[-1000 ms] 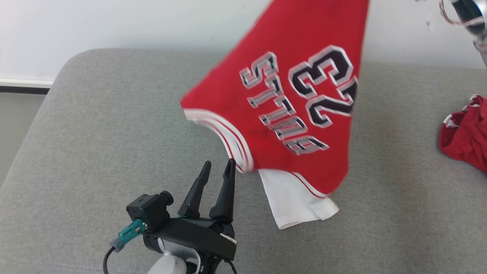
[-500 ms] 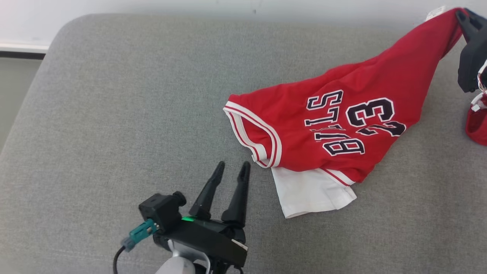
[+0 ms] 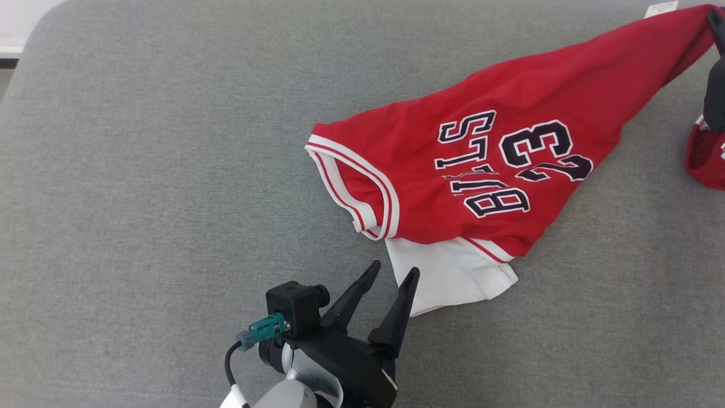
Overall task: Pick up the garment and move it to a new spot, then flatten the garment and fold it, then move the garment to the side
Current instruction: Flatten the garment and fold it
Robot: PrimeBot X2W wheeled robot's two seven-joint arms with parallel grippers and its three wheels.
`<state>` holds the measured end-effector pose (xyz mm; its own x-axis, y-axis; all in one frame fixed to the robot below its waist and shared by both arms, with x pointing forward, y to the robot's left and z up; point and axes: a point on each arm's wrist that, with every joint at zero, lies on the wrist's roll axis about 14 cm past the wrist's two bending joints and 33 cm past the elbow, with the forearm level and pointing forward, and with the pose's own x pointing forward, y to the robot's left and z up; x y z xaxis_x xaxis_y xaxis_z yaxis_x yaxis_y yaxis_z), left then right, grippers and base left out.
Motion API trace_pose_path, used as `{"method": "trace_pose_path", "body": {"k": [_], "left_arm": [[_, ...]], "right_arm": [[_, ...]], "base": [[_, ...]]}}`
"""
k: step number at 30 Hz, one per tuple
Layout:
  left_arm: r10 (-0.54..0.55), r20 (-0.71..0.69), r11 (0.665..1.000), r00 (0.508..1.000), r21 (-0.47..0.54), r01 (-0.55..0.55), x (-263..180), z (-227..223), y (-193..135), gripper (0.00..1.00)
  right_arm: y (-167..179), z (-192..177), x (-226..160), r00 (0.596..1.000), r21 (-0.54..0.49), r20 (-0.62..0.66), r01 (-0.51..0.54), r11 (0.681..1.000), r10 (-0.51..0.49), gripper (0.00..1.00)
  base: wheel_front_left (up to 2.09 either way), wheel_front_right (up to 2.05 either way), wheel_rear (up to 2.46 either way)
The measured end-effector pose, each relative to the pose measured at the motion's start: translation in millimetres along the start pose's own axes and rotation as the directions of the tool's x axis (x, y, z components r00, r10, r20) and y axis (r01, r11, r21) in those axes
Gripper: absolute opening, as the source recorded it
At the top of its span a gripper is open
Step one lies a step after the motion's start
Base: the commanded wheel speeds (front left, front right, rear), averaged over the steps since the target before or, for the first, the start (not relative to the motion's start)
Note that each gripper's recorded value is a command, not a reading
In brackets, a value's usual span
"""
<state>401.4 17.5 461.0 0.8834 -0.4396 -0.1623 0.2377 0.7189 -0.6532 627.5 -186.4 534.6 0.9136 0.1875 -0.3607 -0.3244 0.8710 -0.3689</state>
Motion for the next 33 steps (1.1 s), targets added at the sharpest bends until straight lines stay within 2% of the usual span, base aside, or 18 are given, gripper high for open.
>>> {"method": "trace_pose_path", "body": {"k": [11,16,24,33], "left_arm": [[0.022,-0.155,1.000,0.988,-0.005,-0.023,7.7,-41.6,10.4,1.00],[0.037,-0.195,0.999,0.980,-0.010,-0.040,9.0,-52.9,15.6,1.00],[0.094,-0.247,0.994,0.964,-0.033,-0.105,1.8,-70.1,30.7,1.00],[0.084,-0.281,0.993,0.956,-0.060,-0.104,3.8,-78.3,26.5,1.00]], "right_arm": [[-15.0,-14.3,-10.7,0.999,0.035,0.032,0.036,0.999,-0.037,1.00],[-23.7,-14.2,-22.2,0.994,0.048,0.094,0.050,0.998,-0.055,1.00],[-15.8,-24.1,-42.6,0.982,0.089,0.184,0.027,0.996,-0.043,1.00],[-9.5,-32.2,-62.5,0.975,0.102,0.218,0.011,0.995,-0.033,1.00]], "base": [[0.00,0.00,0.00],[0.00,0.00,0.00],[0.00,0.00,0.00],[0.00,0.00,0.00]]}}
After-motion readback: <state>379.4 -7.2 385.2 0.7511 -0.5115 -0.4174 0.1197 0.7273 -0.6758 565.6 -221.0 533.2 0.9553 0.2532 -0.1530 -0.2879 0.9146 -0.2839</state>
